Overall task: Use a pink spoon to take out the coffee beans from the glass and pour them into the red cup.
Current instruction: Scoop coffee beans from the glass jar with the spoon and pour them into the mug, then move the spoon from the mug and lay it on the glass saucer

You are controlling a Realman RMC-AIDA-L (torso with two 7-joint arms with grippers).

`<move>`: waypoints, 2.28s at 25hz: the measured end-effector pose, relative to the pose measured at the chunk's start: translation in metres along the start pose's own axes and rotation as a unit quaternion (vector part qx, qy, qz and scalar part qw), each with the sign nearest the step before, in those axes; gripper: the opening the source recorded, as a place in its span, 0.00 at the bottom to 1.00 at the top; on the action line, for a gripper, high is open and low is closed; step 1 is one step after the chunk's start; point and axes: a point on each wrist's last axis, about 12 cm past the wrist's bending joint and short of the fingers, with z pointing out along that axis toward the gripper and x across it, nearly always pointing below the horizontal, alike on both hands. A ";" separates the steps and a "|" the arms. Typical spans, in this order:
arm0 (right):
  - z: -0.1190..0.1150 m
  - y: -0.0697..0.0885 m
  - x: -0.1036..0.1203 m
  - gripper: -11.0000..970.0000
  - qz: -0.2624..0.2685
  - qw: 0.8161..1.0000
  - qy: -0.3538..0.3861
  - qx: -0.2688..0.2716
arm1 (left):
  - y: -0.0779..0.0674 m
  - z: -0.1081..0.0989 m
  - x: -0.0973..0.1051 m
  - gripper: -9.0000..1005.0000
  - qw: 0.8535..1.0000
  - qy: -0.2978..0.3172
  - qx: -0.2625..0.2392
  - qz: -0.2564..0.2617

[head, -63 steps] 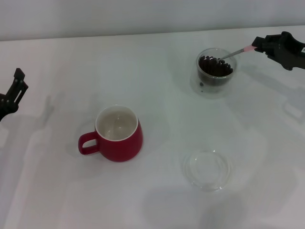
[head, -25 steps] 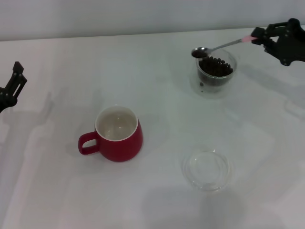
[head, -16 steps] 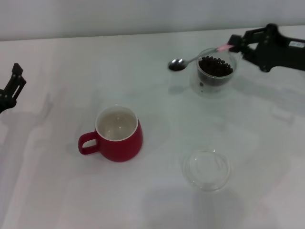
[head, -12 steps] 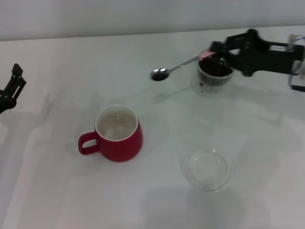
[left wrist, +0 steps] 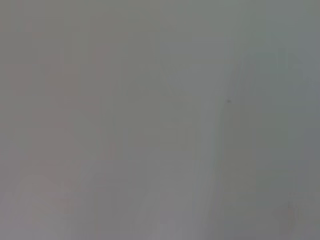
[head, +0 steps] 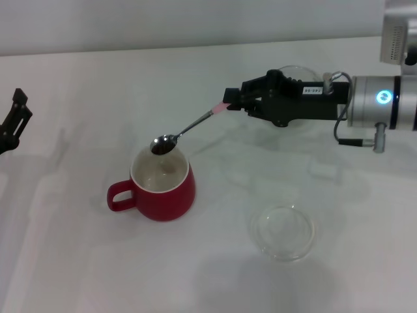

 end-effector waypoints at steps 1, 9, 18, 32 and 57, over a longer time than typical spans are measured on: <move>0.002 0.000 0.001 0.18 -0.006 1.000 0.001 0.002 | 0.000 -0.001 0.000 0.89 1.000 0.001 -0.001 0.000; 0.009 -0.001 0.008 0.18 -0.118 0.993 -0.001 -0.001 | 0.001 -0.002 0.000 0.89 1.000 0.001 -0.002 0.001; 0.005 0.008 0.010 0.19 -0.267 0.962 -0.020 -0.047 | 0.001 -0.001 0.000 0.89 1.000 0.000 -0.002 0.001; -0.019 0.015 0.009 0.19 -0.345 0.935 -0.019 -0.080 | 0.002 -0.001 0.000 0.89 1.000 0.000 -0.003 -0.002; -0.125 -0.028 0.012 0.19 -0.296 0.952 0.065 0.044 | 0.001 0.001 -0.001 0.89 1.000 -0.002 0.000 -0.002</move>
